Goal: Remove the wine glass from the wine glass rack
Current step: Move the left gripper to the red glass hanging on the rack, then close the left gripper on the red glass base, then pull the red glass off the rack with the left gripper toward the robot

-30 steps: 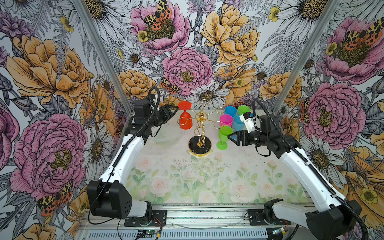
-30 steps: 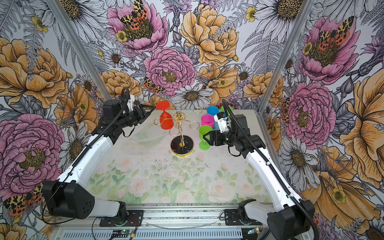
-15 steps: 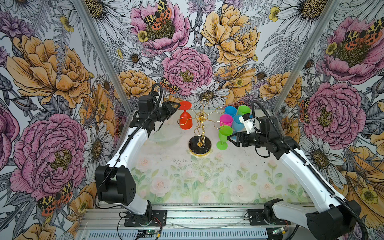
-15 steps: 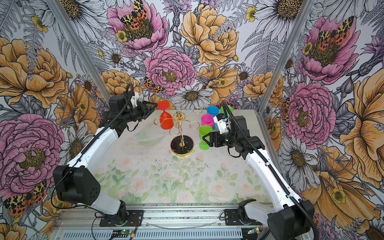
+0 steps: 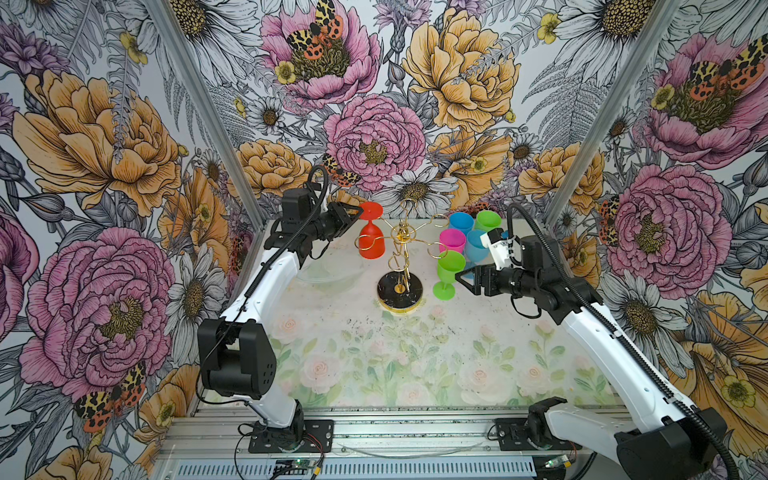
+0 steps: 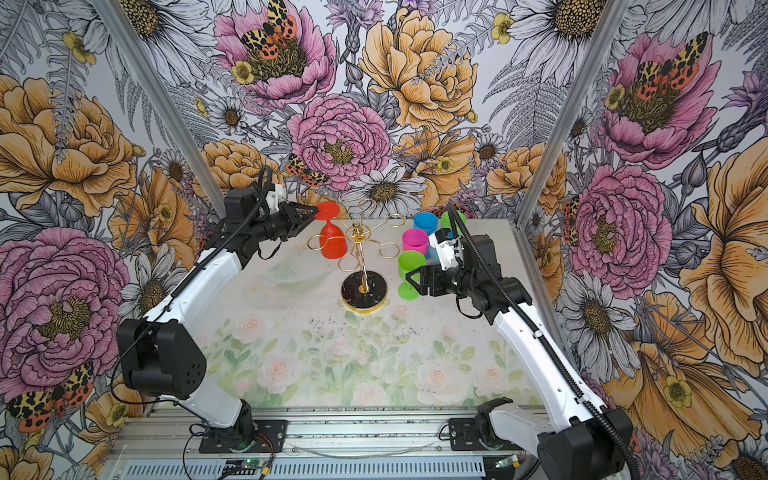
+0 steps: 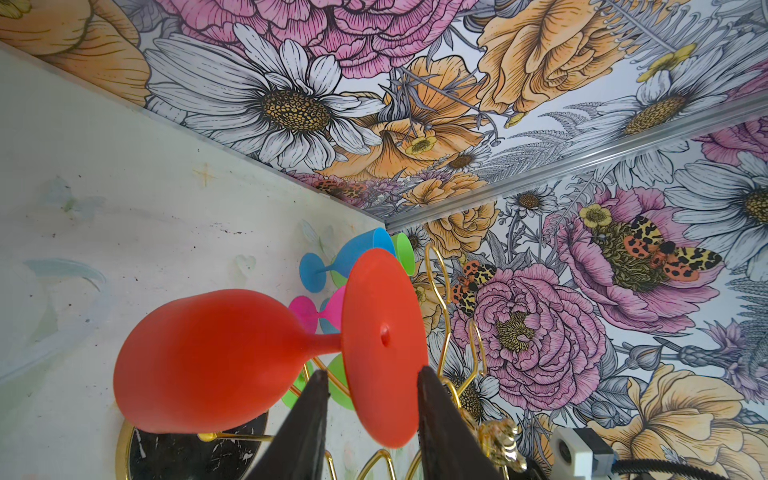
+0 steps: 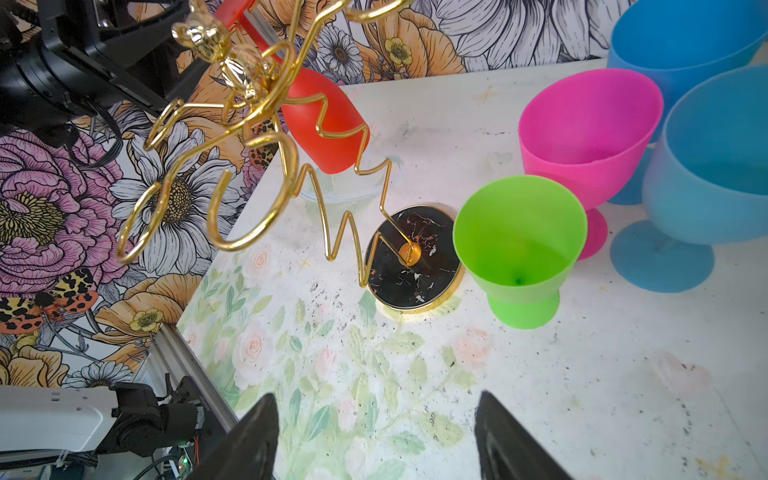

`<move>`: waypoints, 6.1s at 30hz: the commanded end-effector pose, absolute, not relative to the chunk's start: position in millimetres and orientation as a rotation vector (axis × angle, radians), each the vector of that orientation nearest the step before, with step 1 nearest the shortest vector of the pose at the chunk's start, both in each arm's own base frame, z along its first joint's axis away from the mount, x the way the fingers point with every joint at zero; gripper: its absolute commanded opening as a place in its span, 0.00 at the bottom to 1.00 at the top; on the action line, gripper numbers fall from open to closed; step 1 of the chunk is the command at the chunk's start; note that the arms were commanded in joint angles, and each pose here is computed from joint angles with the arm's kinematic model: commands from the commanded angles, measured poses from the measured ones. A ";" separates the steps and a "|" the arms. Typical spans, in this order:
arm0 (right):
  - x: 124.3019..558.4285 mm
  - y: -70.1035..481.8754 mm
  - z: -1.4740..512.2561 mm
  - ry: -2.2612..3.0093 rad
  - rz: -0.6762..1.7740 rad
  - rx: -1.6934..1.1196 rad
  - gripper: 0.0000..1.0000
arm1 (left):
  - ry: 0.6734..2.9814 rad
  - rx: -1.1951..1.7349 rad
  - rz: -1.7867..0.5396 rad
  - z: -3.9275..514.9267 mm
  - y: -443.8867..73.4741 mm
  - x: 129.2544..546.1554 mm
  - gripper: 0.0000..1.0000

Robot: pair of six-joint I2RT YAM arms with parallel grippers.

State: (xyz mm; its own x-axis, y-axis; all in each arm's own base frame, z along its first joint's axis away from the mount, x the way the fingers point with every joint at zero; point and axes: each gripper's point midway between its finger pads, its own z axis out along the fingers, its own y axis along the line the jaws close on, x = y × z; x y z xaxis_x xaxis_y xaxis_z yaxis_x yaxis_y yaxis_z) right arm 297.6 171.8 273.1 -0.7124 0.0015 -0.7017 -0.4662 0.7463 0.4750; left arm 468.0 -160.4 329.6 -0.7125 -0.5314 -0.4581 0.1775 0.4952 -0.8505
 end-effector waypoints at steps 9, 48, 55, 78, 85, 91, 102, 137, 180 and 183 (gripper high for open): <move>294.9 174.9 281.8 2.187 0.871 -0.351 0.75 | 2.004 -0.247 -1.306 341.6 -168.0 473.5 0.34; 296.9 175.8 284.5 2.163 0.884 -0.331 0.75 | 1.994 -0.261 -1.410 357.5 -173.5 466.4 0.02; 297.1 175.9 286.4 2.156 0.889 -0.329 0.75 | 1.967 -0.264 -1.480 370.7 -178.5 460.5 0.00; 296.0 177.0 288.8 2.140 0.906 -0.323 0.75 | 1.952 -0.231 -1.582 392.5 -201.0 445.6 0.00; 295.2 176.3 287.9 2.139 0.904 -0.317 0.75 | 1.953 -0.214 -1.600 395.5 -207.9 454.7 0.00; 294.2 175.7 287.6 2.138 0.900 -0.316 0.75 | 1.964 -0.212 -1.625 392.9 -212.3 466.6 0.00; 292.4 174.4 285.7 2.139 0.896 -0.312 0.75 | 1.974 -0.230 -1.665 382.7 -216.8 483.1 0.00; 294.8 174.4 281.5 2.142 0.901 -0.295 0.75 | 1.872 -0.665 -1.146 337.2 -67.1 484.5 0.00; 314.1 168.1 244.1 2.266 0.896 -0.102 0.75 | 2.414 0.568 -0.942 259.3 -260.1 179.8 0.00; 309.6 169.1 239.6 2.279 0.912 -0.099 0.75 | 2.386 0.737 -0.910 256.7 -288.5 160.6 0.00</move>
